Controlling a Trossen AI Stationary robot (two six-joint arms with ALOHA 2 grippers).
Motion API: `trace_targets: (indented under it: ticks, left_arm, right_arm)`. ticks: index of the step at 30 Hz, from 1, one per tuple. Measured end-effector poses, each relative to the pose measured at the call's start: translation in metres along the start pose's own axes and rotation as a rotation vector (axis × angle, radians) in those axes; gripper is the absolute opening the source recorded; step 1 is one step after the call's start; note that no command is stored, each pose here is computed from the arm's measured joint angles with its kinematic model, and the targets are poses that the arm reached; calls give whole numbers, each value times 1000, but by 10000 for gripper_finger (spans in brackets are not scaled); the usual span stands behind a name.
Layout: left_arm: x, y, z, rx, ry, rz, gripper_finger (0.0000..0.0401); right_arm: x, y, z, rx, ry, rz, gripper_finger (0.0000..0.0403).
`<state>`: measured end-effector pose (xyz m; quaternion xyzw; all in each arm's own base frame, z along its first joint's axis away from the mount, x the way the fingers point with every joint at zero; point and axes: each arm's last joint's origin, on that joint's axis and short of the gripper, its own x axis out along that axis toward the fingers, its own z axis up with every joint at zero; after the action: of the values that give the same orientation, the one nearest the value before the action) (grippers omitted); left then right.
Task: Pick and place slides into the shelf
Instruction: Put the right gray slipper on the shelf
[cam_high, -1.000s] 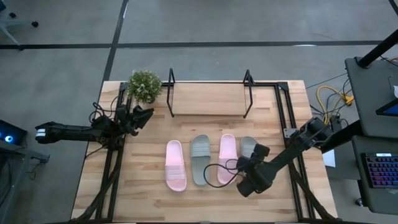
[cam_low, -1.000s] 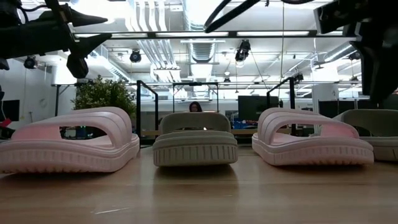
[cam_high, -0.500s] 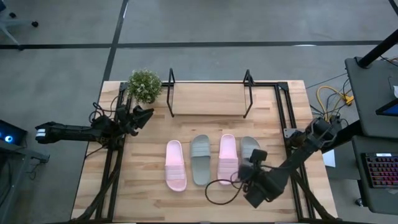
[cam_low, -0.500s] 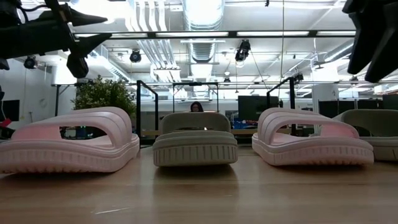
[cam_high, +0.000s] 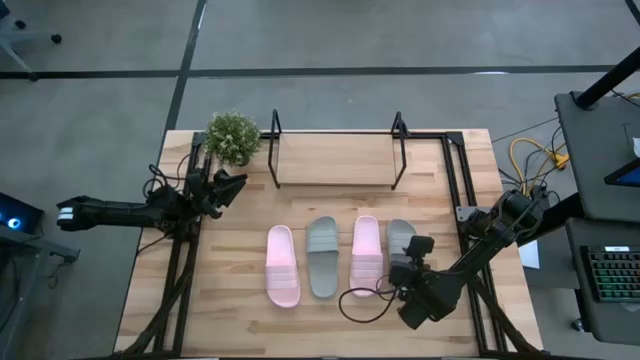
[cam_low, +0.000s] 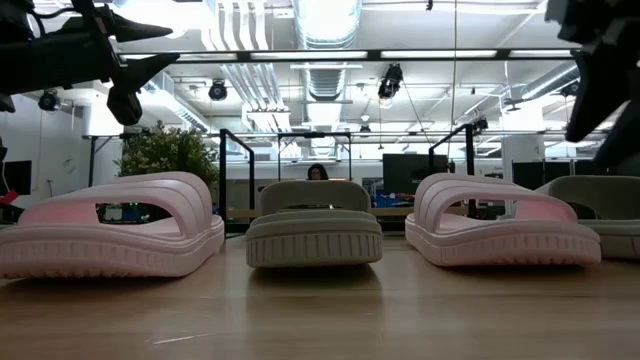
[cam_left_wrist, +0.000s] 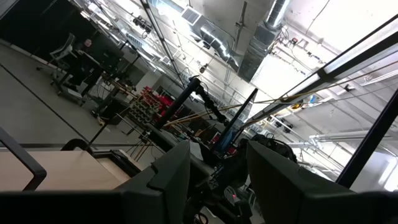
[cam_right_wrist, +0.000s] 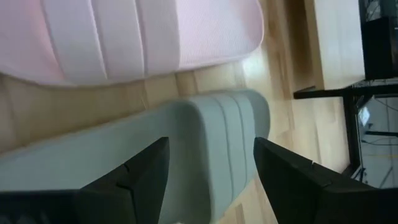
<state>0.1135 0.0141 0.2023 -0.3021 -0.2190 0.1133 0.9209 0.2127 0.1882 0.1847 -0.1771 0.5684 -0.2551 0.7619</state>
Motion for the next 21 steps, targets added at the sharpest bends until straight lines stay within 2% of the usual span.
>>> trace_targets:
  ticks: [13,21]
  left_arm:
    - [0,0,0,1,0,1,144]
    - [0,0,0,1,0,1,144]
  right_arm:
    - [34,-1,-22,-28,46,-69,224]
    - [33,-2,-19,34,11,-78,224]
